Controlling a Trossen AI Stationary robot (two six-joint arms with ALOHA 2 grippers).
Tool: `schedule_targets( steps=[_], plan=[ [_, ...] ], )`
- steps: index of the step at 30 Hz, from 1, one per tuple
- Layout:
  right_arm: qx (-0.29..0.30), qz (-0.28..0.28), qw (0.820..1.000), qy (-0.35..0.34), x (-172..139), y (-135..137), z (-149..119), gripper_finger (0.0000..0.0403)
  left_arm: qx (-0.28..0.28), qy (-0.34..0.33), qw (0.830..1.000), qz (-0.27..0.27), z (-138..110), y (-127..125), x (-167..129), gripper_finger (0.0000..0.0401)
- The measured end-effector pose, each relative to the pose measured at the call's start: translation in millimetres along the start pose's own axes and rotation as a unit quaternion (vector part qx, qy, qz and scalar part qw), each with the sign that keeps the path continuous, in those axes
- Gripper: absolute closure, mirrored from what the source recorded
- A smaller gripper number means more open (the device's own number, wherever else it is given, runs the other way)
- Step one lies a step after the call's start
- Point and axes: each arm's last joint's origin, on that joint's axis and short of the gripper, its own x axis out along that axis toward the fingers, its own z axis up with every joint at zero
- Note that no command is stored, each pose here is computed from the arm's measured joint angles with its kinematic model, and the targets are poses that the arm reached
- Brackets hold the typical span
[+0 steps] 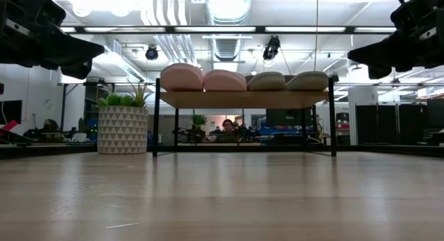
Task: Pick and place slides into the shelf
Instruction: Return to Home Position
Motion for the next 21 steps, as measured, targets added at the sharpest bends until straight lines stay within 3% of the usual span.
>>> schedule_targets(
  steps=[8, 21],
  plan=[
    [-0.023, -0.003, 1.0, -0.002, -0.1, -0.2, 0.3, 0.0394, 0.013, 0.004, 1.0, -0.002, -0.7, -0.2, 0.6, 0.0401],
    [0.029, -0.004, 1.0, -0.001, -0.1, -0.2, 0.2, 0.0394, 0.011, -0.007, 1.0, 0.0, 0.4, -0.1, 1.0, 0.0401]
  ],
)
